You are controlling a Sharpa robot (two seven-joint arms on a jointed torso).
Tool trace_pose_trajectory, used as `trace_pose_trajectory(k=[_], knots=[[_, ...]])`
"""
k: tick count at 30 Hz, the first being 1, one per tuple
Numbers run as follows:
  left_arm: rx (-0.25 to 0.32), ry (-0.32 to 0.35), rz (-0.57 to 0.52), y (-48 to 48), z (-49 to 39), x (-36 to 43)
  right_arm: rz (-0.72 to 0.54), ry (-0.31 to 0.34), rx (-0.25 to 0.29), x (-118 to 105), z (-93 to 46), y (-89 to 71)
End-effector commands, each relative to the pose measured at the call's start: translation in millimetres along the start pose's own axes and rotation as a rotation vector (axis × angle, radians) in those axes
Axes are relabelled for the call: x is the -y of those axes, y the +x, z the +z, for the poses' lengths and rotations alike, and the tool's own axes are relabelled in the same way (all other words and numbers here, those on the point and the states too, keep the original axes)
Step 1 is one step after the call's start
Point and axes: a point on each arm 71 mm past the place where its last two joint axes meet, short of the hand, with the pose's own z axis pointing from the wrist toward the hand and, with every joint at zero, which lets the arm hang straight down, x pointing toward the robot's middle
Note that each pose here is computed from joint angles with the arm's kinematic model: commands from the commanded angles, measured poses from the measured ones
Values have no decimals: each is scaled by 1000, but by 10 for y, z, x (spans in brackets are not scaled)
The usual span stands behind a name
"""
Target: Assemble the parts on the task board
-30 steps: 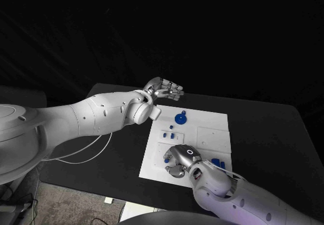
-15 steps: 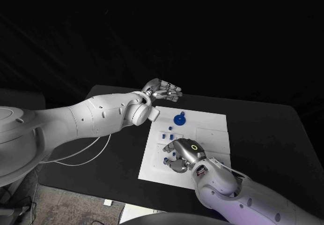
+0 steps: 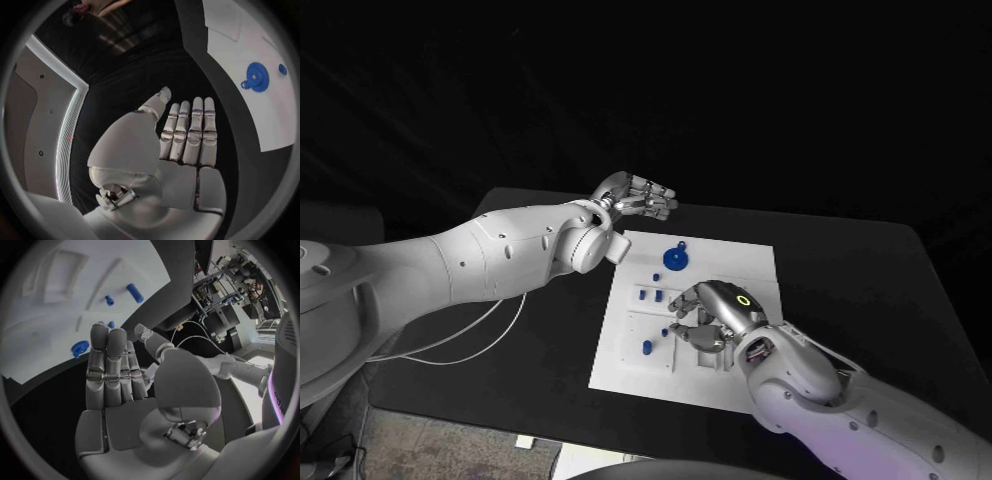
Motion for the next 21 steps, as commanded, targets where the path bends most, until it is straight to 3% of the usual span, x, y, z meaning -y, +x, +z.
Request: trace_pose_trajectory(k=[1, 6, 9, 15, 21], knots=[[-16, 15, -6, -14, -11, 13, 108, 75, -35, 218, -59, -102], [-18, 16, -10, -113, -65, -13, 217, 198, -108, 518, -146, -335], [-7, 21, -20, -164, -114, -37, 273, 301, -199, 711, -224, -520], [37, 18, -63, -226, -206, -96, 252, 457, -306, 1013, -334, -800], [50, 10, -89, -230, -302, -149, 215, 581, -391, 1208, -423, -842]])
